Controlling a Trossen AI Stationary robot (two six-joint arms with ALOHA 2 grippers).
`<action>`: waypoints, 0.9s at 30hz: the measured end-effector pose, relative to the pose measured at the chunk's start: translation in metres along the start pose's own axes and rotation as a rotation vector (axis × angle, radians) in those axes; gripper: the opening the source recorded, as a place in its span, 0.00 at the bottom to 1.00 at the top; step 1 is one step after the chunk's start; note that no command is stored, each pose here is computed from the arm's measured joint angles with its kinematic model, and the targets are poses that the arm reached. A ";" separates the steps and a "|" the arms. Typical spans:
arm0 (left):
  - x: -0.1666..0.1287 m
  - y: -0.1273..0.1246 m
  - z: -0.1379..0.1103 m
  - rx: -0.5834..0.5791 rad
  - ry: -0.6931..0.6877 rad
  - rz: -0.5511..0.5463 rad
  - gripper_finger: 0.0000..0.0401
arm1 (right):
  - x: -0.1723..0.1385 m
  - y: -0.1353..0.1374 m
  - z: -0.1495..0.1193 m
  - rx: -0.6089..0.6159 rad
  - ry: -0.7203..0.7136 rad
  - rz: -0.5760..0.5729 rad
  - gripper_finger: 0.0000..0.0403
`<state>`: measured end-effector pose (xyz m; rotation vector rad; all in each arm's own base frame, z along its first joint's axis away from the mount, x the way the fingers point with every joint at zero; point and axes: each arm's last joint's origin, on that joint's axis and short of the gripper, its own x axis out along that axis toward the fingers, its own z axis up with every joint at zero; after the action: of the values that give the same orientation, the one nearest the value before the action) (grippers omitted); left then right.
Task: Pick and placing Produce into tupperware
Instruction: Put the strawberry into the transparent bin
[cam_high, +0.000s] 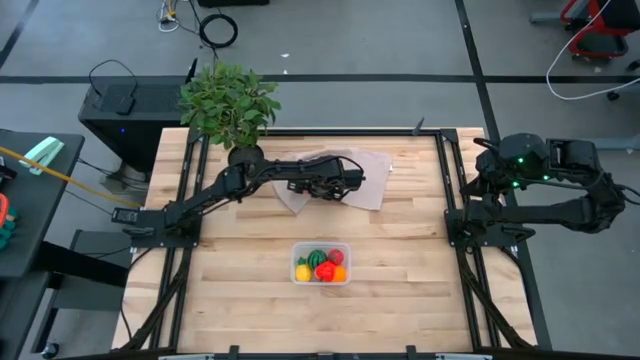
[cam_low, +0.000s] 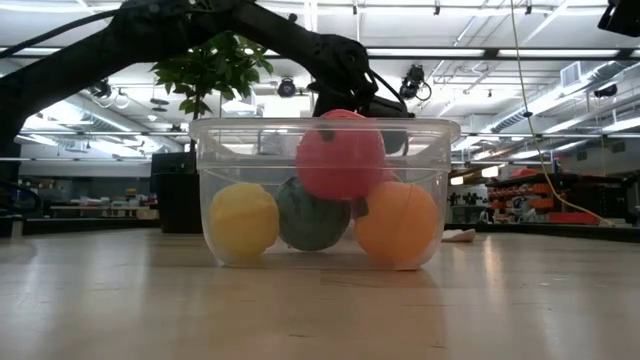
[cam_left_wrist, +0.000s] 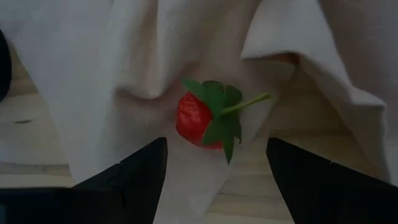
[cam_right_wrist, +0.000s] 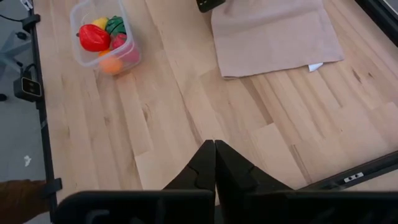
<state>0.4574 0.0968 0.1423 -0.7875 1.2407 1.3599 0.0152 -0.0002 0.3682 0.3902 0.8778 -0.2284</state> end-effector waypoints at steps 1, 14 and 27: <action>-0.003 0.000 0.000 0.000 -0.003 -0.008 0.71 | 0.000 0.000 0.000 0.000 0.000 0.000 0.02; -0.015 0.003 0.003 -0.025 -0.072 -0.029 0.71 | 0.000 0.000 0.000 0.000 0.000 0.000 0.02; -0.013 0.007 0.011 -0.081 -0.087 -0.017 0.65 | 0.000 0.000 0.000 0.011 0.000 0.000 0.02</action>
<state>0.4555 0.1041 0.1586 -0.7851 1.1139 1.4230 0.0151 -0.0002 0.3682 0.4006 0.8766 -0.2337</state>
